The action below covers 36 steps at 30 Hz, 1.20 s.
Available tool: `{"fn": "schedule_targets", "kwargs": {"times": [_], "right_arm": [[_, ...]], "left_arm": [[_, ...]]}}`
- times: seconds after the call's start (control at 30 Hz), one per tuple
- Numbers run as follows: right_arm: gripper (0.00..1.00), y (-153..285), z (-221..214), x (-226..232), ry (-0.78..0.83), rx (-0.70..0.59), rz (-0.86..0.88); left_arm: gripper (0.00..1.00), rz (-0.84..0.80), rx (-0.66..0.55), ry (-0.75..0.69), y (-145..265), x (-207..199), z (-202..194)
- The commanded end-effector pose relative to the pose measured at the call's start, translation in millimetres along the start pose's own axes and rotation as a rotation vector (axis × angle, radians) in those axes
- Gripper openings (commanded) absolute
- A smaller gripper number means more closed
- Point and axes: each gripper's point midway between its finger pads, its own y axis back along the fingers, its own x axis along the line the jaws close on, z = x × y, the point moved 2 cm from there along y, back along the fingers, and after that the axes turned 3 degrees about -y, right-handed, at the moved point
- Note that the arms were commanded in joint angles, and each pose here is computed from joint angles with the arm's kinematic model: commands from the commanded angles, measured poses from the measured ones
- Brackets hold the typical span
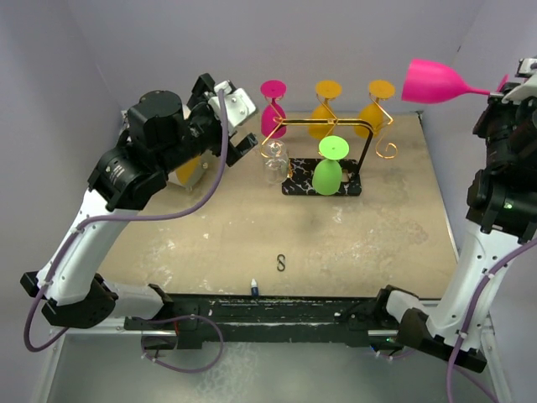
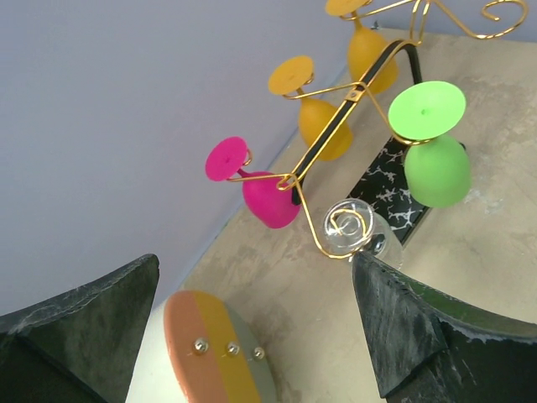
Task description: Place the wine glass upside down on the wine glass rack
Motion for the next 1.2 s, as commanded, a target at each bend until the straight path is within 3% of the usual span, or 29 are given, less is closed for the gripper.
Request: {"fn": "schedule_targets", "kwargs": {"times": [0.0, 0.2, 0.53, 0.73, 1.17], "right_arm": [[0.00, 15.9, 24.6, -39.4, 0.126, -0.044, -0.207], [0.00, 20.6, 22.0, -70.0, 0.262, 0.012, -0.373], [0.00, 19.9, 5.3, -90.0, 0.480, 0.124, -0.448], [0.00, 14.5, -10.4, -85.9, 0.599, 0.141, -0.391], [0.00, -30.5, -71.2, -44.5, 0.839, 0.200, -0.061]], "left_arm": [[0.99, 0.064, -0.039, 0.019, 7.6, 19.5, 4.0], [0.99, 0.060, -0.007, 0.047, 4.7, 20.4, -11.2], [0.99, 0.061, -0.003, 0.065, 5.2, 21.6, -16.9], [0.99, 0.045, -0.012, 0.086, 3.6, 22.2, -13.5], [0.99, 0.053, 0.002, 0.089, 2.9, 29.1, -19.3]]}}
